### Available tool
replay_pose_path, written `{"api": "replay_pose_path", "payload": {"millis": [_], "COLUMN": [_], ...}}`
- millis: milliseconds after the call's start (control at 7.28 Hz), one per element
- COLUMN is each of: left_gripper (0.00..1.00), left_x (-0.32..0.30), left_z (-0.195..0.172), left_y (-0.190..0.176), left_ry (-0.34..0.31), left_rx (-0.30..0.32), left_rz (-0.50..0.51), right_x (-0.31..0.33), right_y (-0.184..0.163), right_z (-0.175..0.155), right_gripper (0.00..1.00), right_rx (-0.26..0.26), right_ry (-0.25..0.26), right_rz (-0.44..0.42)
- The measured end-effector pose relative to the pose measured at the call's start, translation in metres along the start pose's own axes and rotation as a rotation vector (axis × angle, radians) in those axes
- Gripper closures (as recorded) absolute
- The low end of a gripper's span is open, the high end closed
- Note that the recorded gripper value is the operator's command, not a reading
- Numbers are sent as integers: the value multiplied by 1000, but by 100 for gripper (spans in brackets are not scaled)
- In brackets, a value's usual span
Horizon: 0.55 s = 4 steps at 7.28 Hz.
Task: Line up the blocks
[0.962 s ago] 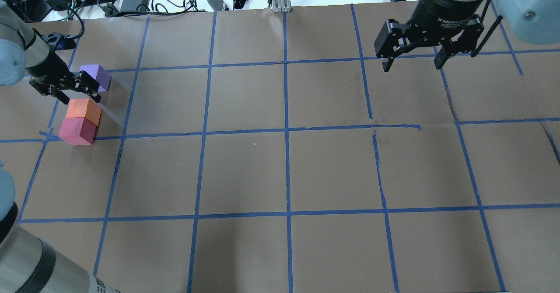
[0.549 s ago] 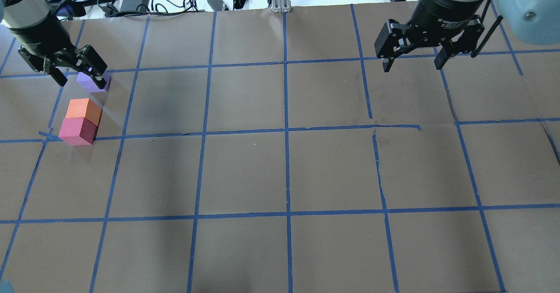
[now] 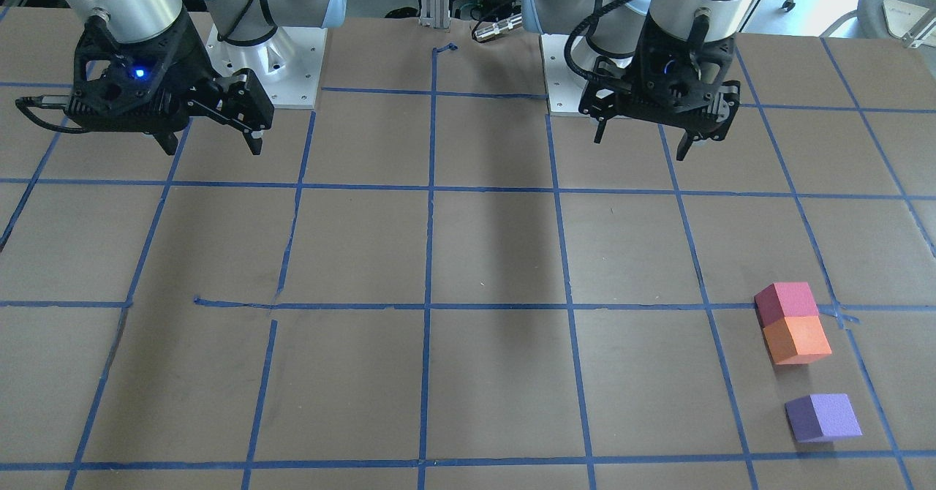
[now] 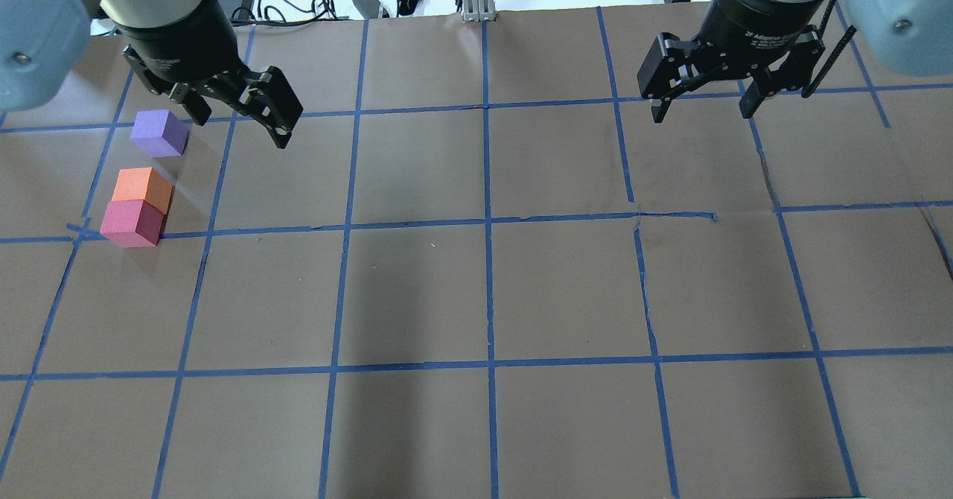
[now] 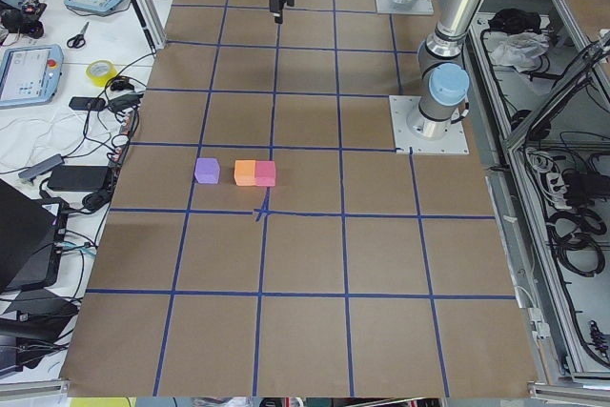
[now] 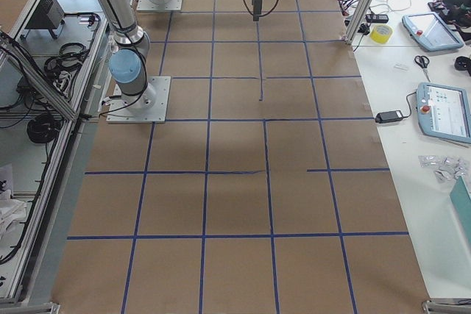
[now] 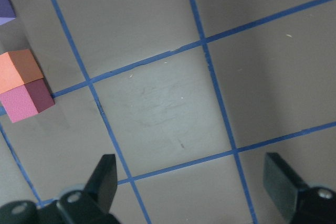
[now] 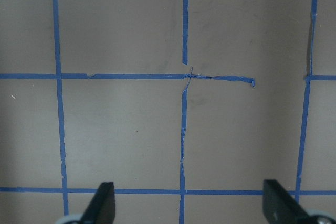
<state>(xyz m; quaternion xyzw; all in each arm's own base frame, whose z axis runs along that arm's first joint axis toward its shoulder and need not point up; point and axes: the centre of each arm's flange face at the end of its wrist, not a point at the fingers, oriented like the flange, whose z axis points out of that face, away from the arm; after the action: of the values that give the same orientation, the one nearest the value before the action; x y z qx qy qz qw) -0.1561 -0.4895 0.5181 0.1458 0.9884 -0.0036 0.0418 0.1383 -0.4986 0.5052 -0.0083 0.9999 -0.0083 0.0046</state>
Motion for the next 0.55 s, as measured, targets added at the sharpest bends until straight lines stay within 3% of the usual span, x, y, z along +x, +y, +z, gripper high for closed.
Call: {"api": "replay_pose_path", "payload": {"millis": [275, 549], "left_gripper": [0, 0], "left_x": [-3, -35], "left_z": [1, -1], "left_y": [6, 5], "left_ry": [25, 125], "left_rx": [11, 60], "left_rz": [-57, -133], "right_x": [0, 0], "right_y": [0, 0], "right_z": [0, 1], "right_gripper": [0, 0], "right_rx": [-1, -2], "right_ry": [0, 0], "right_rz": [0, 0]}}
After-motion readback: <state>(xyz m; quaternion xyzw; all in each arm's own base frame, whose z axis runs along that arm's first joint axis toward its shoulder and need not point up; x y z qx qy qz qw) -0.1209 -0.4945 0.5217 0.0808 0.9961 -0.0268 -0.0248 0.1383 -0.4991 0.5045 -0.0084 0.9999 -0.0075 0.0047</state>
